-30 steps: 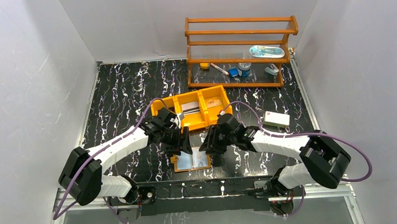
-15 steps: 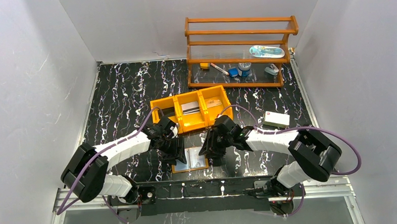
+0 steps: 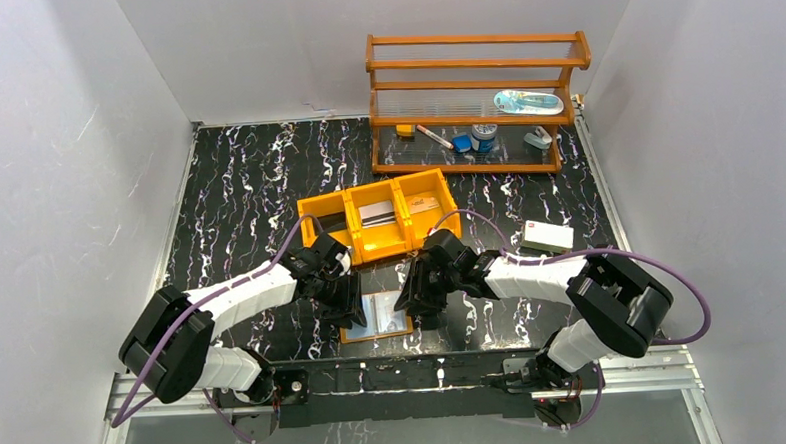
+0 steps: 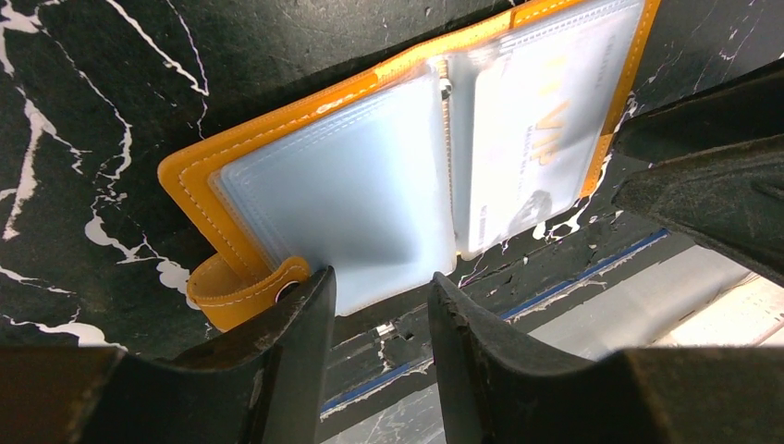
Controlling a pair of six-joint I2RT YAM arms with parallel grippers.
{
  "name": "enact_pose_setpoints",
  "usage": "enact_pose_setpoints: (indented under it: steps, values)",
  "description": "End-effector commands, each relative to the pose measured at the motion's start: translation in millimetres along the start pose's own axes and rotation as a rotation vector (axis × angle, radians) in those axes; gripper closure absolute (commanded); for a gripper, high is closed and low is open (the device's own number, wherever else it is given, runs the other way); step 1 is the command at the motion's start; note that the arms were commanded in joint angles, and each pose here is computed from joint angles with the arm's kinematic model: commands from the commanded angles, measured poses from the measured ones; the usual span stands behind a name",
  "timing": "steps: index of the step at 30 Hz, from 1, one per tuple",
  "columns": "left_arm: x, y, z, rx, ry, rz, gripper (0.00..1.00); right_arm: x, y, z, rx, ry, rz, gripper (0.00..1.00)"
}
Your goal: Take the credit cards out of the card holder
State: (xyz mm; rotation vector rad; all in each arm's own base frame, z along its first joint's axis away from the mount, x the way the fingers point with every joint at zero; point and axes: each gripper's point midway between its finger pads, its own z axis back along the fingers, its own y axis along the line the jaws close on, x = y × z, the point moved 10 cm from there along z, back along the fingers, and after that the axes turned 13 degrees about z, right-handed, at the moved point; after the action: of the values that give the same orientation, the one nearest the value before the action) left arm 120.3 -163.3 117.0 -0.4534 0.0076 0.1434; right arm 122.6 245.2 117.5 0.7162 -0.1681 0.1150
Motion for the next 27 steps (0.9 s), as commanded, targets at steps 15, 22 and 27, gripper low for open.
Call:
enact_pose_setpoints:
  steps: [15,22,27]
  values:
    - [-4,5,0,0.013,-0.007,0.007,0.58,8,19,1,0.000,-0.011,0.081,0.53]
    - [0,-8,28,-0.057,-0.143,-0.027,0.40,13,25,11,-0.031,-0.045,0.108,0.51]
    - [-1,-3,22,-0.015,-0.115,-0.018,0.39,13,33,8,0.061,-0.027,0.115,0.53]
